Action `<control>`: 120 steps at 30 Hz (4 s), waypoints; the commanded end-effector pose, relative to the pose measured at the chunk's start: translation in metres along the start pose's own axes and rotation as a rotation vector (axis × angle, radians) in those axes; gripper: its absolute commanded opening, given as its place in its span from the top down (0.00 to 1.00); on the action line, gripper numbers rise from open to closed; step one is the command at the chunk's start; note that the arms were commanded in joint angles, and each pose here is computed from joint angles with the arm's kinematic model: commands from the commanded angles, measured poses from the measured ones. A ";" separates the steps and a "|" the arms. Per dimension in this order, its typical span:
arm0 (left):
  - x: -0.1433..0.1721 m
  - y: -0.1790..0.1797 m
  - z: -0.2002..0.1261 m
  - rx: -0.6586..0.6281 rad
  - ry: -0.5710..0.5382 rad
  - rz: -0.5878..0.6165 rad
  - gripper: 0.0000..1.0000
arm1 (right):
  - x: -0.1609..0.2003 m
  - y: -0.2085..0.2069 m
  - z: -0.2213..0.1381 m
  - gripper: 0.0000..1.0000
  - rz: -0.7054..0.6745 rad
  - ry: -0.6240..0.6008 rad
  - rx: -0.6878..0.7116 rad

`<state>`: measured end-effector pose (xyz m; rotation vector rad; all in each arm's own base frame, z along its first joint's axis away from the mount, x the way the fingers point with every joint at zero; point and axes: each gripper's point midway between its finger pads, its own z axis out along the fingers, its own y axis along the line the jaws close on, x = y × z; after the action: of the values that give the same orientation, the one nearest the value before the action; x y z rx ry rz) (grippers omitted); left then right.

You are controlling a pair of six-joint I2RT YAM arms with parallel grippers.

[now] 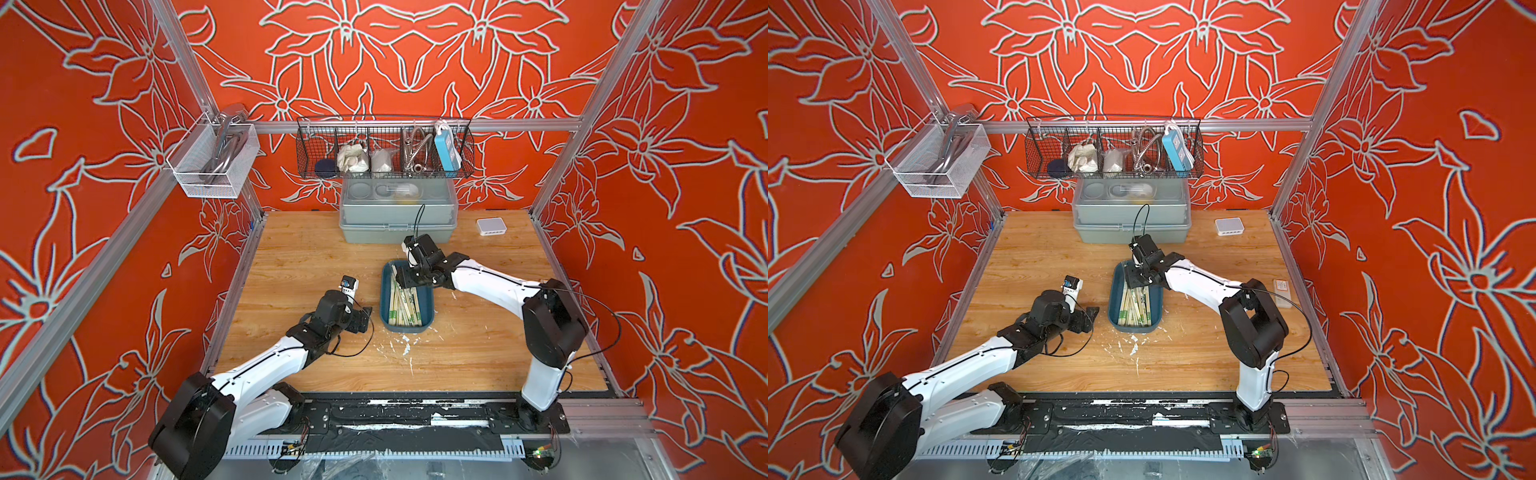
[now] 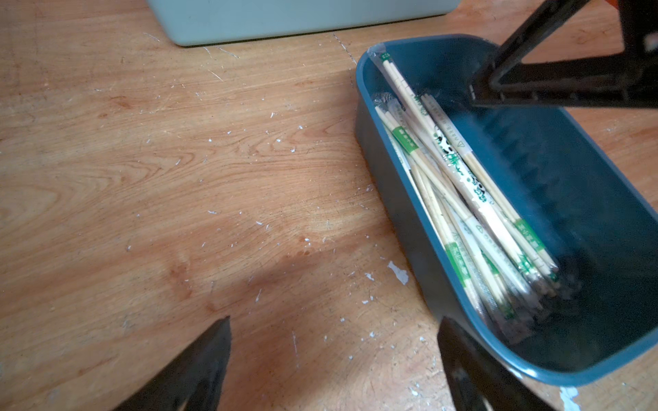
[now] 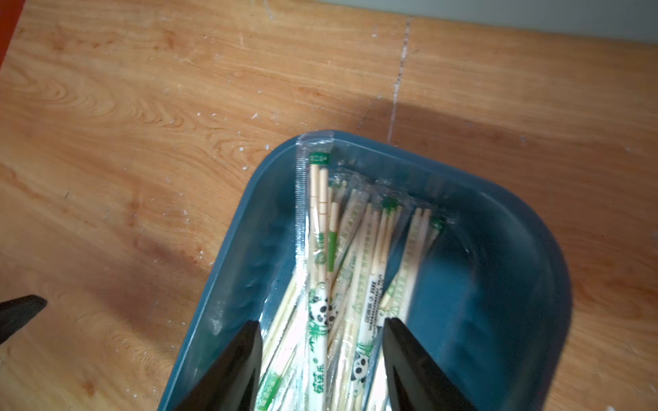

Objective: Take the paired disposable chopsticks out of the storage box
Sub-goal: Pick up the paired disposable chopsticks from the storage box, then place the paired disposable chopsticks at the center of the board.

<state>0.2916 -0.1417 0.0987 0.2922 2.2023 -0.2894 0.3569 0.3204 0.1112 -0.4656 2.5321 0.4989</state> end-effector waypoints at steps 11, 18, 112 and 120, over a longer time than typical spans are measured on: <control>-0.011 -0.003 -0.002 0.019 -0.027 -0.004 0.09 | 0.017 -0.006 0.041 0.53 -0.088 0.089 0.053; -0.011 -0.003 -0.002 0.017 -0.028 -0.005 0.09 | 0.019 -0.007 0.049 0.68 -0.110 0.108 0.055; -0.012 -0.007 -0.003 0.043 -0.039 -0.014 0.09 | 0.072 -0.153 0.006 0.78 0.291 0.208 0.320; -0.012 -0.005 -0.006 0.034 -0.039 -0.029 0.08 | 0.049 -0.139 -0.024 0.64 0.272 0.133 0.273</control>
<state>0.2910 -0.1478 0.1078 0.2972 2.1722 -0.3403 0.3650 0.1805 0.0397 -0.0509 2.8084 0.2013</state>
